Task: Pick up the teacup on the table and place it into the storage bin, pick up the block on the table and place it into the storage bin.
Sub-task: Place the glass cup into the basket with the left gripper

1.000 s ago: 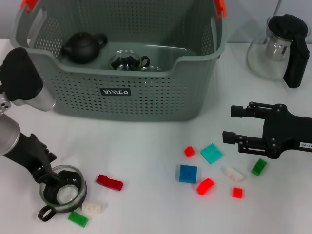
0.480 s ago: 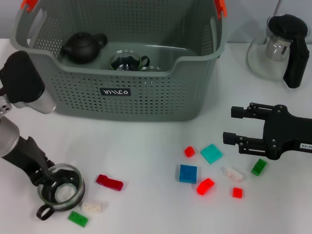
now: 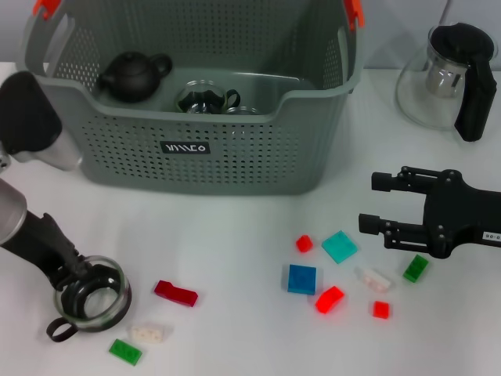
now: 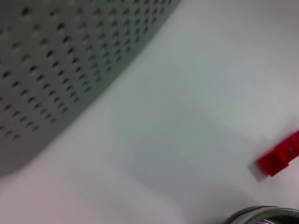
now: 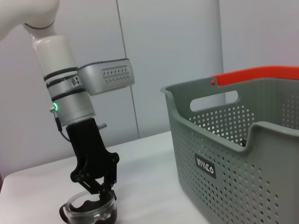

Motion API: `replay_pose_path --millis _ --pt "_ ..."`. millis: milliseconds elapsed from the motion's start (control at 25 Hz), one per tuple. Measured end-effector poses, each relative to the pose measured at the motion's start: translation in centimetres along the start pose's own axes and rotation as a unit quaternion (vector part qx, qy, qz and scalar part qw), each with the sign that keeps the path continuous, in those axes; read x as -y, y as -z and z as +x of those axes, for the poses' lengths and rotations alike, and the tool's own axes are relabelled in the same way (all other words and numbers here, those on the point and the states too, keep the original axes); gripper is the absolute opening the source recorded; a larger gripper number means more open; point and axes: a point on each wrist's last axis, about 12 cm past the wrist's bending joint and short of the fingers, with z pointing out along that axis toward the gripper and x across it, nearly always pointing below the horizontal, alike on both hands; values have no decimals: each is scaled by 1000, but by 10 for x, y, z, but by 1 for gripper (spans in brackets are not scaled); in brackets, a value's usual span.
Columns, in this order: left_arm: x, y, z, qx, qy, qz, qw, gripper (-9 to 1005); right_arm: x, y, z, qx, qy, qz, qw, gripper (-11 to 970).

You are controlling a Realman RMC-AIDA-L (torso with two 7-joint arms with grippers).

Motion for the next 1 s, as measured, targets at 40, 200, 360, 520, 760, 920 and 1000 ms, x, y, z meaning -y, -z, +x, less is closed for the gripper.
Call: replay_pose_path --millis 40,200,360,520,760,920,1000 --pt "-1 1 0 3 2 2 1000 102 0 0 0 0 0 0 1000 741" --pt "-1 10 2 46 0 32 998 39 -1 1 1 0 0 0 1000 741" --pt "-7 34 6 196 -15 137 971 37 -1 0 1 0 -1 -1 1000 741" --pt "-22 57 9 361 -15 227 904 37 -2 0 0 0 -1 -5 1000 740" --pt "-38 95 -17 543 8 243 804 37 -3 1 -1 4 0 -14 1000 740" --pt "-51 123 -57 539 28 204 817 37 -5 1 -2 6 -1 -21 1000 740" --pt "-57 133 -79 513 40 168 841 38 -5 1 -1 6 -2 -20 1000 741"
